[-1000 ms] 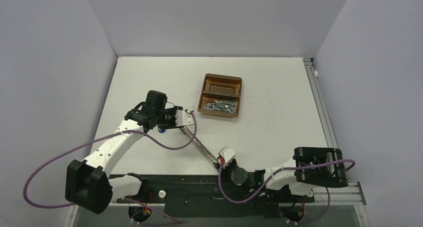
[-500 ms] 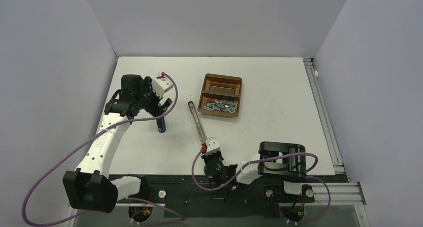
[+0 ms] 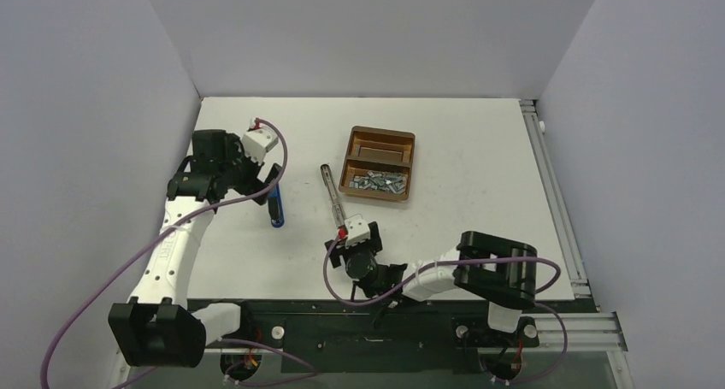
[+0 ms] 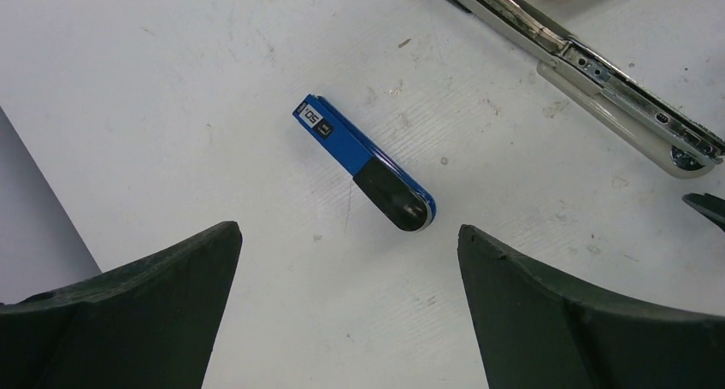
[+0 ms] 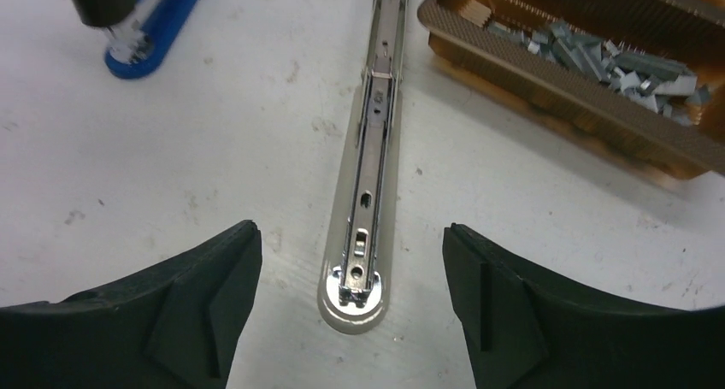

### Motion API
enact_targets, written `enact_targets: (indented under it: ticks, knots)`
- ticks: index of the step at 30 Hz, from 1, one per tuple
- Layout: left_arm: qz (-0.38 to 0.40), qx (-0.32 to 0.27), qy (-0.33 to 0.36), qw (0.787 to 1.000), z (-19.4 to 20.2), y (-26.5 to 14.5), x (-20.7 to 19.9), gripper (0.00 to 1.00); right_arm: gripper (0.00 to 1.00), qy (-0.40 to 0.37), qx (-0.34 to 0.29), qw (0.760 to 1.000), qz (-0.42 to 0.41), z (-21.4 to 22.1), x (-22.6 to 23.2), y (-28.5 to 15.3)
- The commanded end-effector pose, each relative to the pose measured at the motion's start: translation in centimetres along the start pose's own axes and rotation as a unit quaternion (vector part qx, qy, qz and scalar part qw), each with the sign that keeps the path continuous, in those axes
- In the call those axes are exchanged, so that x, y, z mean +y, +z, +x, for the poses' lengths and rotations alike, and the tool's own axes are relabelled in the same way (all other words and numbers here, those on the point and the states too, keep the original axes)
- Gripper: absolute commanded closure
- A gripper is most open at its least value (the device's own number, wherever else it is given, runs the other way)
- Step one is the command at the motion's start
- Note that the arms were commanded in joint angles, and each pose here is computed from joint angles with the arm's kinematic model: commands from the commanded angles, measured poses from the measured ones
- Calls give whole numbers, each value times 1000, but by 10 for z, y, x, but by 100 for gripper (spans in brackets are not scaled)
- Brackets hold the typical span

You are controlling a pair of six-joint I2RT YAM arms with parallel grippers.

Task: Load the staples into the stapler

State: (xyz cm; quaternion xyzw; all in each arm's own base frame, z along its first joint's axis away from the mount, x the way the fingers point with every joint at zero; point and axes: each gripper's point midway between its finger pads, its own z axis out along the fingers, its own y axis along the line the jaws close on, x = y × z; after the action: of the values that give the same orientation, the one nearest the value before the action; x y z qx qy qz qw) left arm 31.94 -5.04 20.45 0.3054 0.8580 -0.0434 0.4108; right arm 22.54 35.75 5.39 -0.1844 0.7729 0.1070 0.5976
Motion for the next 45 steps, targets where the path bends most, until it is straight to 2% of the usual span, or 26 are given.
enact_targets:
  ticks: [1, 5, 10, 14, 18, 24, 30, 32, 35, 45]
  knots:
    - [-22, -15, -47, 999, -10, -10, 18, 4, 22, 37, -51, 997, -41, -67, 9, -14]
    - [-58, -8, -78, 995, -12, -8, 33, 4, 20, 32, -56, 994, -91, -94, 32, -18]
    - [-121, 33, -123, 984, 10, -5, 61, 4, 20, 25, -60, 985, -159, -116, 77, -4]
    - [-157, 34, -193, 968, 18, -18, 91, 4, 18, -5, -29, 981, -191, -112, 117, 26]
    - [-193, 53, -216, 956, 27, -24, 111, 4, 14, -16, -16, 979, -204, -103, 144, 55]
    - [-175, 68, -235, 954, 44, -11, 99, 4, 11, -14, -5, 980, -199, -94, 164, 97]
    - [-153, 43, -256, 954, 40, -20, 99, 4, 11, -18, 8, 982, -189, -79, 173, 125]
    - [-138, 30, -271, 952, 35, -24, 101, 4, 16, -19, 10, 983, -183, -74, 171, 131]
    - [-125, 25, -278, 952, 32, -28, 102, 4, 29, -23, 13, 984, -177, -67, 167, 139]
    - [-80, 49, -256, 962, 48, -20, 84, 4, 86, -45, -22, 981, -185, -73, 156, 130]
